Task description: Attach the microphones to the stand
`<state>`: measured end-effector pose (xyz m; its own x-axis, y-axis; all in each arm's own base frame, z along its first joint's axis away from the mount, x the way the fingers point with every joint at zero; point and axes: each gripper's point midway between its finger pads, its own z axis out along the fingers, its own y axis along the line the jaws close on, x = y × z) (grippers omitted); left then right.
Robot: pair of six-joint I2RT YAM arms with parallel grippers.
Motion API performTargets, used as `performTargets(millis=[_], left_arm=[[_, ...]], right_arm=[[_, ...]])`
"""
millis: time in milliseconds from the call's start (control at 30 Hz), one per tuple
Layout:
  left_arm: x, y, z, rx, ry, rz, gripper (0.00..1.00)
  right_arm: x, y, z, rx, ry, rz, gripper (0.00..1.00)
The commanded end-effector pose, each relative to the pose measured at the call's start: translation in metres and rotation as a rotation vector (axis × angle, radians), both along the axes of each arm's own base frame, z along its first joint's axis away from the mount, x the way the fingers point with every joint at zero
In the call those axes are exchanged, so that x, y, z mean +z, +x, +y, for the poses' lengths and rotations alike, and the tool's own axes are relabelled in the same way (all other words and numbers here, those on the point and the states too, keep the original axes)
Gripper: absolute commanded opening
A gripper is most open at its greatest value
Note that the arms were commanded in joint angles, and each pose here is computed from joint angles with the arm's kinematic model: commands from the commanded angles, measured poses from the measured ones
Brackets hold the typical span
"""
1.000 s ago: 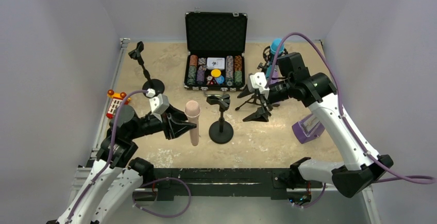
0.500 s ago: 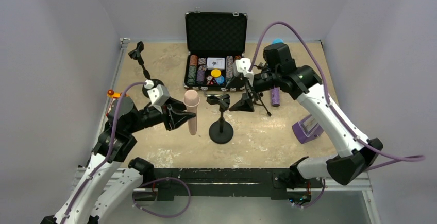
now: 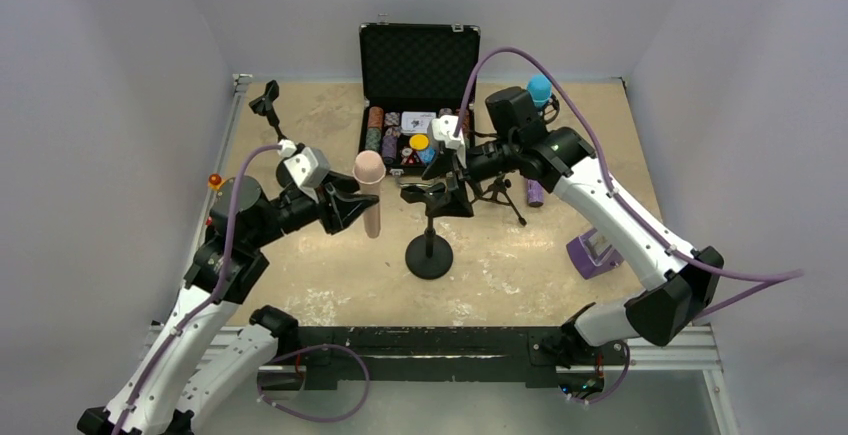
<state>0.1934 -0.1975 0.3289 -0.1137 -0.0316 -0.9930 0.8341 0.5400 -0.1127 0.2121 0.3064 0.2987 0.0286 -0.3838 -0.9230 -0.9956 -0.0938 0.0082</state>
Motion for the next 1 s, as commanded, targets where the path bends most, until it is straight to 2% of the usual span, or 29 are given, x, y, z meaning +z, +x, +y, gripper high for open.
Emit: performTargets(millis=[0,200,300,367,467,533,567,967], left_arm=[[0.049,0.011,0.001,0.032,-0.069,-0.146,0.00],[0.056,0.014,-0.010,-0.016,-0.101,-0.149,0.00],[0.061,0.013,-0.016,-0.054,-0.129,-0.166,0.00],[0.061,0.013,-0.020,-0.078,-0.140,-0.161,0.00],[0.061,0.011,-0.025,-0.114,-0.150,-0.157,0.00],[0.061,0.009,-0.027,-0.131,-0.153,-0.155,0.00],[0.061,0.009,-0.028,-0.139,-0.153,-0.153,0.00],[0.049,0.012,-0.048,-0.229,-0.187,-0.075,0.00]], right_arm=[[0.001,-0.001,-0.001,-0.017,0.006,-0.031,0.75],[-0.001,-0.006,-0.005,-0.020,0.001,-0.044,0.70],[0.001,-0.011,-0.007,-0.001,0.008,-0.050,0.61],[0.003,-0.015,-0.007,0.020,0.013,-0.046,0.49],[0.005,-0.020,-0.008,0.041,0.021,-0.044,0.17],[0.005,-0.021,-0.008,0.044,0.026,-0.050,0.04],[0.005,-0.022,-0.008,0.045,0.027,-0.049,0.01],[0.005,-0.023,-0.006,0.037,0.042,-0.015,0.00]])
